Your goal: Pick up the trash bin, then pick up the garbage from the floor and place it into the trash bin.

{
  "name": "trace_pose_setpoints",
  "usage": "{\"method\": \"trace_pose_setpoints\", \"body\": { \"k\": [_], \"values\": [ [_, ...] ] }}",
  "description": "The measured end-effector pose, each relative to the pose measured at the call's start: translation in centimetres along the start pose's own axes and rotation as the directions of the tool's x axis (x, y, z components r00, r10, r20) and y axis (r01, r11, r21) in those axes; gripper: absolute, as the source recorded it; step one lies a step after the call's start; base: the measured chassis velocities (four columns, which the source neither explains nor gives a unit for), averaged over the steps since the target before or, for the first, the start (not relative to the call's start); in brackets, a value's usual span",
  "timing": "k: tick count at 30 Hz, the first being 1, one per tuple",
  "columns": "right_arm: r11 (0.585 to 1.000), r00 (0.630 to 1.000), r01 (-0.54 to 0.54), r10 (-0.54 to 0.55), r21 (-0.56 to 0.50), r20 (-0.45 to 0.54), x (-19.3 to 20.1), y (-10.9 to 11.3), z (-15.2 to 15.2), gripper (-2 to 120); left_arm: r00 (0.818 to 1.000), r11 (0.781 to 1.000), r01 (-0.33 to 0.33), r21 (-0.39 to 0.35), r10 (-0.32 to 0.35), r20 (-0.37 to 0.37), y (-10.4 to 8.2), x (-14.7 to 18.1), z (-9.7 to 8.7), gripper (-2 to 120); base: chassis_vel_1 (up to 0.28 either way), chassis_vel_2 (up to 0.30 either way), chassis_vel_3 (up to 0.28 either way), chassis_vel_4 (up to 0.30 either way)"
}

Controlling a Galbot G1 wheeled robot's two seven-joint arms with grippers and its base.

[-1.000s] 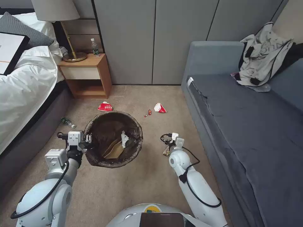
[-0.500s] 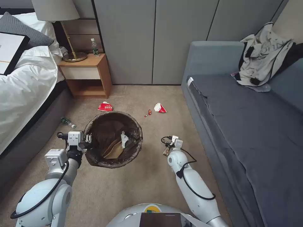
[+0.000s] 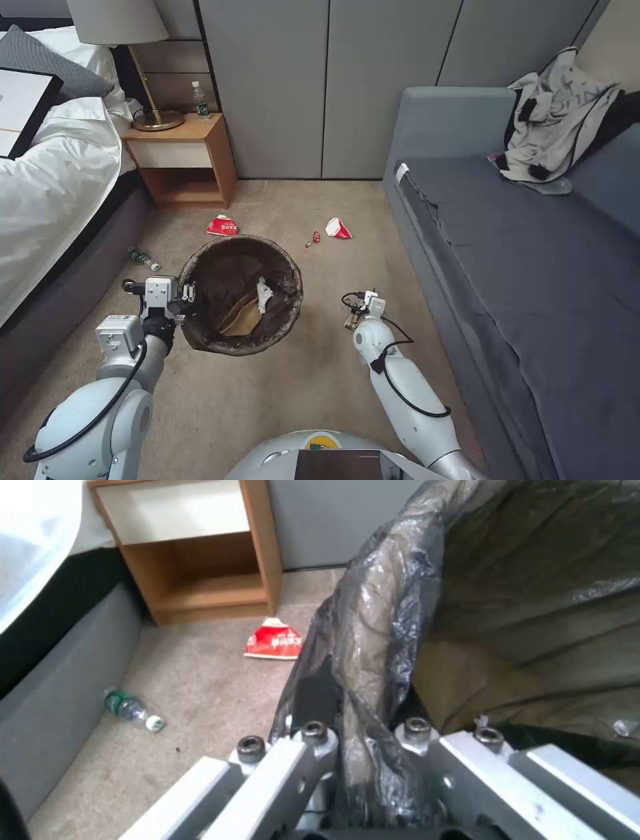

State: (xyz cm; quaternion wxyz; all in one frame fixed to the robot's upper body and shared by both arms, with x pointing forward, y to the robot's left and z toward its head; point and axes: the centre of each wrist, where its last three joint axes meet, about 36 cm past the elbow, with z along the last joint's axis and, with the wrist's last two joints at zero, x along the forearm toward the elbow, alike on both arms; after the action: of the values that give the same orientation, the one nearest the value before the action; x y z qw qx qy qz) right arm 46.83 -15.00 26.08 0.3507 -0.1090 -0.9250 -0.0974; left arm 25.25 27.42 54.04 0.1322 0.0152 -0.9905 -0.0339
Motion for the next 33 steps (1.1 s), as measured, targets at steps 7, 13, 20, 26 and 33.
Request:
{"method": "trace_pose_setpoints", "body": {
  "k": [7, 13, 20, 26, 33],
  "values": [
    [1.0, 1.0, -0.014, 0.014, 0.003, -0.013, -0.9, 0.0, 0.4, 100, 1.0, 1.0, -0.002, 0.002, 0.002, 0.001, 0.1, 0.0, 0.0, 3, 0.0, 0.0, 0.0, 0.0],
    [1.0, 0.999, -0.029, 0.029, 0.007, -0.036, -2.0, -0.2, 1.3, 100, 1.0, 1.0, -0.007, 0.011, 0.007, 0.001, 0.0, 0.0, 0.0, 3, 0.0, 0.0, 0.0, 0.0],
    [0.999, 0.998, -0.039, 0.04, 0.013, -0.051, -3.2, -0.5, 2.2, 100, 1.0, 1.0, -0.007, 0.014, 0.008, -0.003, 0.0, 0.0, 0.1, 3, 0.0, 0.0, 0.0, 0.0],
    [0.999, 0.998, -0.038, 0.039, 0.013, -0.053, -3.5, -0.4, 2.3, 100, 1.0, 1.0, -0.007, 0.012, 0.007, -0.005, 0.0, 0.0, 0.0, 3, 0.0, 0.0, 0.0, 0.0],
    [0.999, 0.998, -0.039, 0.04, 0.016, -0.057, -3.9, -0.3, 2.7, 96, 1.0, 1.0, -0.01, 0.008, 0.01, -0.006, -0.2, -0.1, 0.0, 3, 0.0, 0.0, 0.0, 0.0]
  ]
}}
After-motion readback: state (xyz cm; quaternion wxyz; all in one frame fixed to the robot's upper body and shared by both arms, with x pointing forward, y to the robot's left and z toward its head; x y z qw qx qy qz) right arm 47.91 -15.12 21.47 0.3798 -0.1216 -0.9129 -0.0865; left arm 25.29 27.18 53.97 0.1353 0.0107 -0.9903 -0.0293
